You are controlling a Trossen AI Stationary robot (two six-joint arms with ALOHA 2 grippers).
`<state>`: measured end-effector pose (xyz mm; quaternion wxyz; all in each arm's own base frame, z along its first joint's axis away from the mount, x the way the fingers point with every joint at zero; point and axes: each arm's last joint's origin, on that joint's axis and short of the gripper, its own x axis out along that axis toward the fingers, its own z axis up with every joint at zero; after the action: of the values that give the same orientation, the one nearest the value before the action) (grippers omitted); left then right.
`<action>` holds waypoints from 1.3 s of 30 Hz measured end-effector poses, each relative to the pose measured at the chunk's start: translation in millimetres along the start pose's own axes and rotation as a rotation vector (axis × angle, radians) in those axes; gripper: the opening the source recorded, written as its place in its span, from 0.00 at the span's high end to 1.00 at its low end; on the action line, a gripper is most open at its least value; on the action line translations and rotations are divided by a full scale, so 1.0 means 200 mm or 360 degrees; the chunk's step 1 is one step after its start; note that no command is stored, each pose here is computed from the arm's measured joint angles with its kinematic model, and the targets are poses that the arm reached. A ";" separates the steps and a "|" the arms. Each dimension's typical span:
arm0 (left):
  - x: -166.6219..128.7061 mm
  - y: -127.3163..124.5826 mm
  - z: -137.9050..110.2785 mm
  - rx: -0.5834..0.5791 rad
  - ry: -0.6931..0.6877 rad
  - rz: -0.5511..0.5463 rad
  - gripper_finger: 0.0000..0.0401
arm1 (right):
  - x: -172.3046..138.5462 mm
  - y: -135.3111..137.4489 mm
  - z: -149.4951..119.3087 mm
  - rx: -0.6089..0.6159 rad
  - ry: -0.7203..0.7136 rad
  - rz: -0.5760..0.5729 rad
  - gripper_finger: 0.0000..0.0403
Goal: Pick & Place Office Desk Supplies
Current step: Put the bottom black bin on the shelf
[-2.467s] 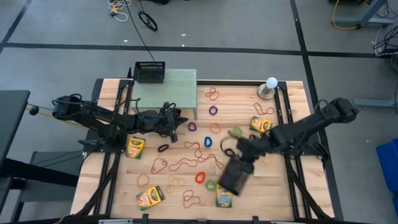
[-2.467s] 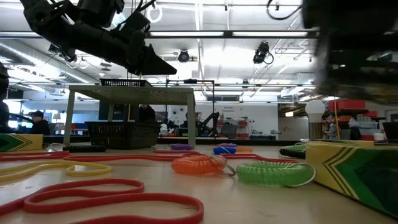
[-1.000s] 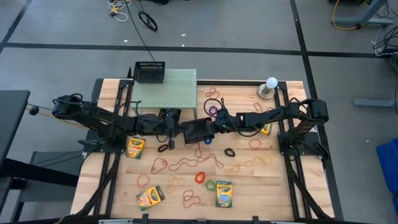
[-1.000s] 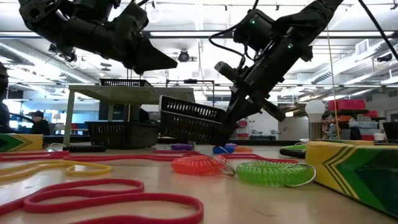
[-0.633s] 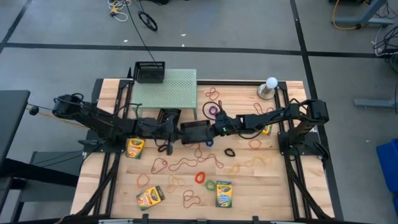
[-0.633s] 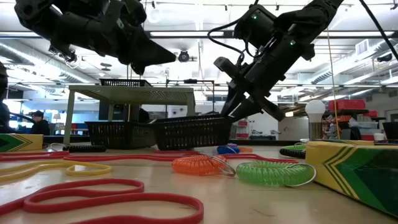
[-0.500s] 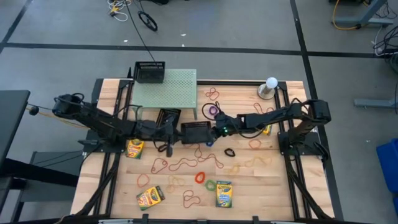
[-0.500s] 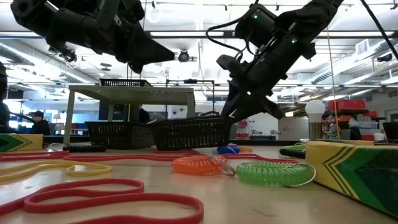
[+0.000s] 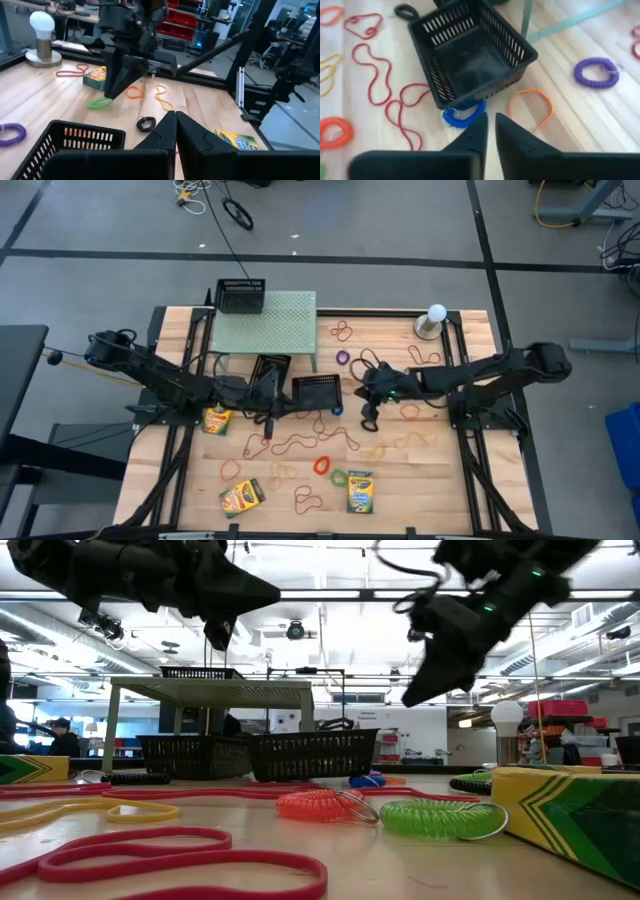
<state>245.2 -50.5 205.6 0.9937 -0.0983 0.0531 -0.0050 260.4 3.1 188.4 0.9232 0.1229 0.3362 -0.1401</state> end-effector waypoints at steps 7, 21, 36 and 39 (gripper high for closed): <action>0.09 -0.02 0.02 0.0065 0.0005 0.0022 0.98 | -0.04 -0.07 -0.10 -0.0164 -0.0472 0.0015 0.96; 0.38 -0.09 0.07 0.0184 0.0703 0.0276 0.92 | -0.04 -0.20 -0.14 -0.0271 -0.0704 -0.0056 0.97; 0.68 -0.07 -0.06 0.0540 0.1386 0.0628 0.59 | -0.03 -0.20 -0.15 -0.0355 -0.0661 -0.0073 0.97; 0.69 -0.02 -0.09 0.0558 0.1424 0.0704 0.61 | -0.03 -0.20 -0.15 -0.0355 -0.0659 -0.0074 0.97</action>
<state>380.7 -61.7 174.4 0.8528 0.0946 0.4898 0.1546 224.6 -23.9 165.5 0.9768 -0.0189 0.1558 -0.1455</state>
